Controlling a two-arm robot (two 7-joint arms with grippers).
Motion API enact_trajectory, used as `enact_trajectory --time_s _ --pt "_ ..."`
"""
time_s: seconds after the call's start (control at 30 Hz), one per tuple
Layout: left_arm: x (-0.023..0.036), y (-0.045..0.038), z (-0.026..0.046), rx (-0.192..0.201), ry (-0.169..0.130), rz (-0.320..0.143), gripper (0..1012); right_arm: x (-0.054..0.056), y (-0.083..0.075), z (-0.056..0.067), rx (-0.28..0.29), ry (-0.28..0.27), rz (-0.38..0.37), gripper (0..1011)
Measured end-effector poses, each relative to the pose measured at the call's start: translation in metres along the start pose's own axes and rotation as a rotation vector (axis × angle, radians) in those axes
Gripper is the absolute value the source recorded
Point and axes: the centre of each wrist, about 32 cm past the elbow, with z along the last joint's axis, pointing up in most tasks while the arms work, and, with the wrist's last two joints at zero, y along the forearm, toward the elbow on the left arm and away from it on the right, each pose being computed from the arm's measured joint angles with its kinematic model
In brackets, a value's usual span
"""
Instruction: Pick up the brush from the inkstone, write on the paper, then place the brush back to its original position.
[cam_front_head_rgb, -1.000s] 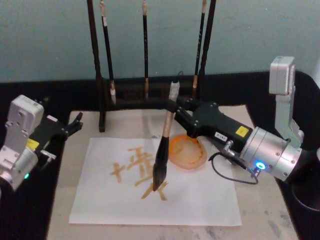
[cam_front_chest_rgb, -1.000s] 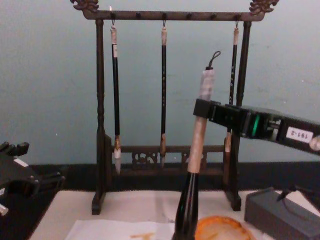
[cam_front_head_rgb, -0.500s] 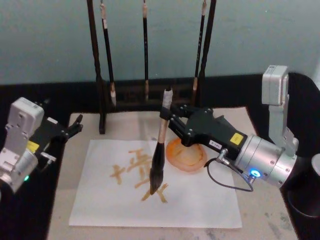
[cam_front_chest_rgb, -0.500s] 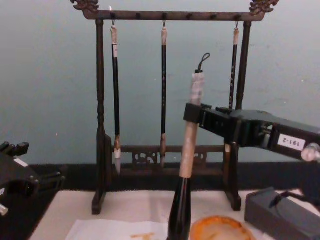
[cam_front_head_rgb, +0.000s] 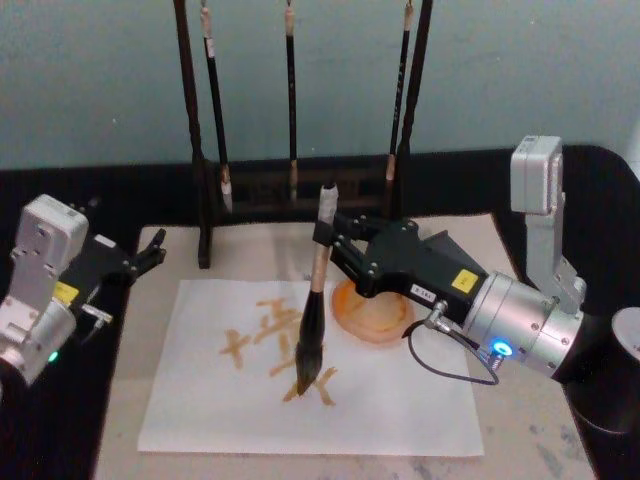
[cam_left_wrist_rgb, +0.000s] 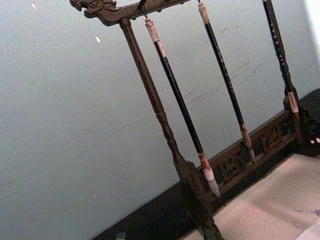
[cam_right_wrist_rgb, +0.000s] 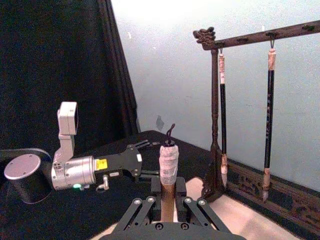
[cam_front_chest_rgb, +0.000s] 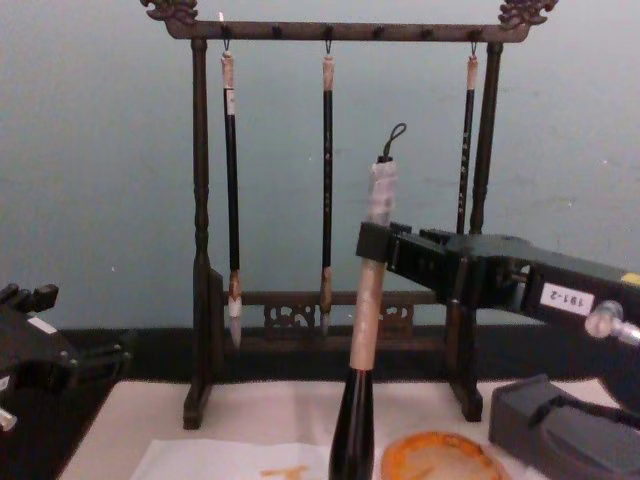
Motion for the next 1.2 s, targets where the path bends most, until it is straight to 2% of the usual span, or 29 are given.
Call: enact_trajectory --time_s 0.53,1.2 --pt "0.0 0.0 0.0 0.0 0.0 0.0 1010 0.002 0.003 -0.002 -0.021 0.012 0.009 168" --pt "0.0 0.0 0.0 0.0 0.0 0.0 1009 -0.001 -0.007 0.004 -0.044 0.011 0.015 169"
